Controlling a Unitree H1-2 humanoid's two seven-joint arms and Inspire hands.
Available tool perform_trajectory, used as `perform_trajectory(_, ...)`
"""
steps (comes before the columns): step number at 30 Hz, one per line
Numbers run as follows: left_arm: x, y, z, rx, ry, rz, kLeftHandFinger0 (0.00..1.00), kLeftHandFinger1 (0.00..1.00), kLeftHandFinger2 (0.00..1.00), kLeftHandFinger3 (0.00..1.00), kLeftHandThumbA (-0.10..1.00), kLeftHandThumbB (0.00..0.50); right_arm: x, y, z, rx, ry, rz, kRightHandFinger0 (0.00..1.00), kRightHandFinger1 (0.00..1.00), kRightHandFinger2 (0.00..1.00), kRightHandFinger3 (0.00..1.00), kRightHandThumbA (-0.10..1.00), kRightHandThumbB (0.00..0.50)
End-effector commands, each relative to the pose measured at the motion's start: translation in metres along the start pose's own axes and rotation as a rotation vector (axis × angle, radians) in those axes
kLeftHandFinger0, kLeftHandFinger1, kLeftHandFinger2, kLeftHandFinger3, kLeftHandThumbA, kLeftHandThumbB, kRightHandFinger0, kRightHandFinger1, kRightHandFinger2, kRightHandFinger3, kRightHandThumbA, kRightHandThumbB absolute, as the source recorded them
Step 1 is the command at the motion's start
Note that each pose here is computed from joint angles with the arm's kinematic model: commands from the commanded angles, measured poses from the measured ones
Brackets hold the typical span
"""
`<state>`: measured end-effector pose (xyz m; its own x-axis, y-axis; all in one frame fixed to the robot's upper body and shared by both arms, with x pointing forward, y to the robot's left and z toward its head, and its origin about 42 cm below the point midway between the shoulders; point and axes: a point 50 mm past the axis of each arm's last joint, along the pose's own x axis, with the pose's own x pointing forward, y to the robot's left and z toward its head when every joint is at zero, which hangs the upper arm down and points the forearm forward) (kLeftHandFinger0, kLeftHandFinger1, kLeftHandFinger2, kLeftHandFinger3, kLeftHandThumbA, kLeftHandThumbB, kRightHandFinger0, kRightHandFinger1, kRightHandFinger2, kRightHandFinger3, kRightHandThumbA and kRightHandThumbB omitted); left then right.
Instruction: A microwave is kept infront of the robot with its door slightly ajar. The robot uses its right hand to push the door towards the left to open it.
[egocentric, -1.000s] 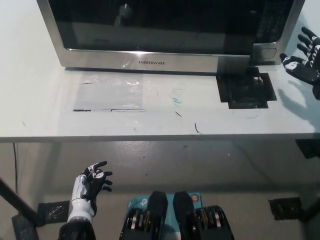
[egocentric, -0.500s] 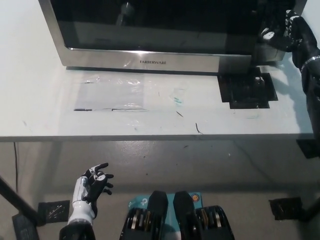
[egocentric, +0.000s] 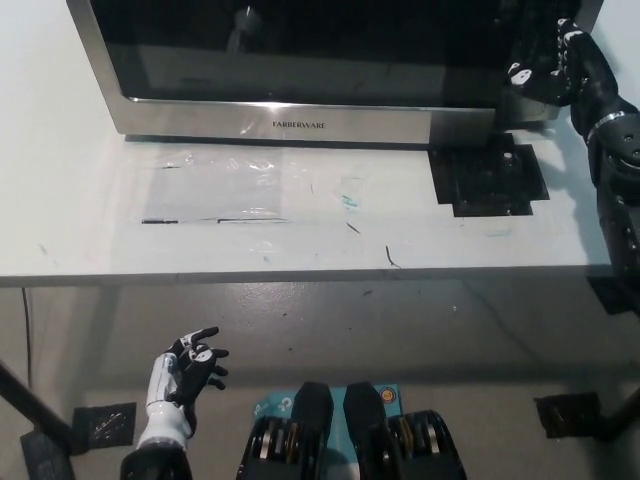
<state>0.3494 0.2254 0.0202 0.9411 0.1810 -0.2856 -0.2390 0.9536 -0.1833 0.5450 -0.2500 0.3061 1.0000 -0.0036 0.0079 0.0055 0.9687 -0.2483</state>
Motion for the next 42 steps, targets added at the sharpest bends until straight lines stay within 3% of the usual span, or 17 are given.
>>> perform_trajectory(1, 0.005, -0.004, 0.011, 0.005, -0.033, -0.007, 0.26, 0.28, 0.36, 0.55, 0.05, 0.024, 0.001, 0.007, 0.046, 0.041, -0.179, 0.004, 0.77, 1.0, 1.0, 1.0, 0.55, 0.293)
perform_trajectory(3, 0.007, -0.006, 0.012, 0.015, -0.039, -0.017, 0.25, 0.27, 0.36, 0.54, 0.06, 0.033, 0.002, 0.007, 0.043, 0.059, -0.184, -0.005, 0.72, 0.98, 1.0, 1.0, 0.56, 0.287)
perform_trajectory(7, 0.008, -0.007, 0.011, 0.019, -0.032, -0.029, 0.28, 0.29, 0.37, 0.55, 0.09, 0.025, 0.002, 0.011, 0.04, 0.113, -0.185, -0.001, 0.75, 0.98, 1.0, 1.0, 0.55, 0.28)
perform_trajectory(8, 0.008, -0.007, 0.012, 0.006, -0.034, -0.026, 0.26, 0.27, 0.36, 0.54, 0.06, 0.023, 0.002, 0.019, 0.041, 0.153, -0.182, -0.003, 0.73, 0.94, 1.0, 1.0, 0.54, 0.288)
perform_trajectory(14, 0.007, -0.008, 0.012, 0.009, -0.036, -0.03, 0.27, 0.28, 0.37, 0.54, 0.05, 0.016, 0.001, 0.043, 0.044, 0.206, -0.177, 0.01, 0.74, 0.98, 1.0, 1.0, 0.56, 0.278)
perform_trajectory(18, 0.007, -0.007, 0.01, 0.031, -0.034, -0.03, 0.26, 0.28, 0.36, 0.53, 0.07, 0.023, 0.0, 0.062, 0.043, 0.224, -0.165, 0.029, 0.76, 0.99, 1.0, 1.0, 0.61, 0.314)
perform_trajectory(20, 0.008, -0.006, 0.009, 0.01, -0.034, -0.034, 0.26, 0.28, 0.36, 0.53, 0.07, 0.034, -0.002, 0.069, 0.042, 0.213, -0.189, 0.04, 0.72, 0.96, 1.0, 1.0, 0.6, 0.3)
perform_trajectory(23, 0.009, -0.006, 0.008, 0.011, -0.034, -0.037, 0.27, 0.28, 0.37, 0.53, 0.05, 0.028, -0.006, 0.071, 0.041, 0.232, -0.197, 0.038, 0.7, 0.93, 1.0, 1.0, 0.56, 0.317)
perform_trajectory(26, 0.009, -0.005, 0.009, 0.014, -0.026, -0.029, 0.26, 0.28, 0.38, 0.55, 0.04, 0.018, -0.018, 0.074, 0.032, 0.288, -0.188, 0.035, 0.62, 0.84, 0.95, 1.0, 0.5, 0.269)
perform_trajectory(29, 0.007, -0.006, 0.009, 0.018, -0.028, -0.031, 0.23, 0.26, 0.37, 0.55, 0.03, 0.008, -0.029, 0.077, 0.026, 0.31, -0.186, 0.036, 0.63, 0.84, 0.91, 1.0, 0.49, 0.225)
perform_trajectory(32, 0.007, -0.005, 0.008, 0.02, -0.023, -0.028, 0.25, 0.27, 0.36, 0.55, 0.04, 0.012, -0.043, 0.08, 0.017, 0.325, -0.192, 0.048, 0.61, 0.81, 0.87, 1.0, 0.48, 0.215)
perform_trajectory(36, 0.007, -0.006, 0.009, 0.008, -0.021, -0.03, 0.26, 0.28, 0.37, 0.55, 0.02, 0.008, -0.06, 0.082, 0.011, 0.356, -0.213, 0.071, 0.59, 0.81, 0.86, 1.0, 0.48, 0.217)
perform_trajectory(42, 0.008, -0.005, 0.01, 0.026, -0.032, -0.036, 0.27, 0.29, 0.38, 0.55, 0.04, 0.015, -0.095, 0.085, 0.001, 0.441, -0.21, 0.141, 0.61, 0.81, 0.87, 1.0, 0.48, 0.26)
